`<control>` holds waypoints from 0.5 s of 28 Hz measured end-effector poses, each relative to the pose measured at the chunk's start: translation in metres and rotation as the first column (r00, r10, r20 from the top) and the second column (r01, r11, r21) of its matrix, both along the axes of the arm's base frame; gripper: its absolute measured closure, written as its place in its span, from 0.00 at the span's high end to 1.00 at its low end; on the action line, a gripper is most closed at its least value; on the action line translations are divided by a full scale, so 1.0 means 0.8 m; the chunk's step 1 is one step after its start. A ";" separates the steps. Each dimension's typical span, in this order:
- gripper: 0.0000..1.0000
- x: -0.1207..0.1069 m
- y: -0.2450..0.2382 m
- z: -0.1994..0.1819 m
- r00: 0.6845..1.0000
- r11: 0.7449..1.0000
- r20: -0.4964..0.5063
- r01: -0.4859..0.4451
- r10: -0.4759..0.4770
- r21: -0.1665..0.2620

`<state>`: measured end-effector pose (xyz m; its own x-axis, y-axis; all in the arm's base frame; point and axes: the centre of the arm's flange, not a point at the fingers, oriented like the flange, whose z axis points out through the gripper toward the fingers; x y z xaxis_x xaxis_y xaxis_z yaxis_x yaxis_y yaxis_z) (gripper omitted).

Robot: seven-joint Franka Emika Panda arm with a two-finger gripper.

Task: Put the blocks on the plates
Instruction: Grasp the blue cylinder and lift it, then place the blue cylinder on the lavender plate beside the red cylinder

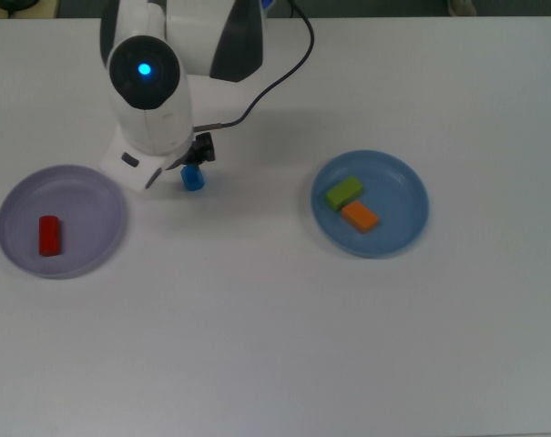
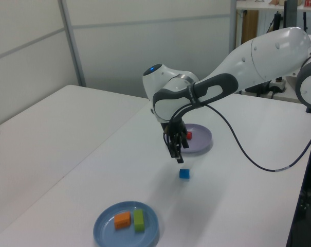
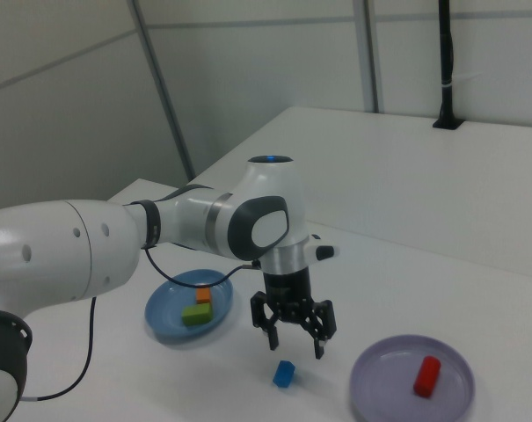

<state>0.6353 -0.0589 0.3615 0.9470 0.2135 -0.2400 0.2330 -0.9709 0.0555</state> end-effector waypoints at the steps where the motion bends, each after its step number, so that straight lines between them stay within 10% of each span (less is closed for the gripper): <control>1: 0.97 0.000 0.005 0.000 1.000 1.000 -0.001 -0.004 0.004 0.003; 14: 0.82 -0.006 0.025 -0.051 0.997 0.999 -0.072 -0.039 0.039 -0.001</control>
<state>0.6307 -0.0390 0.3211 0.9182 0.2494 -0.3078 0.2741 -0.9609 0.0393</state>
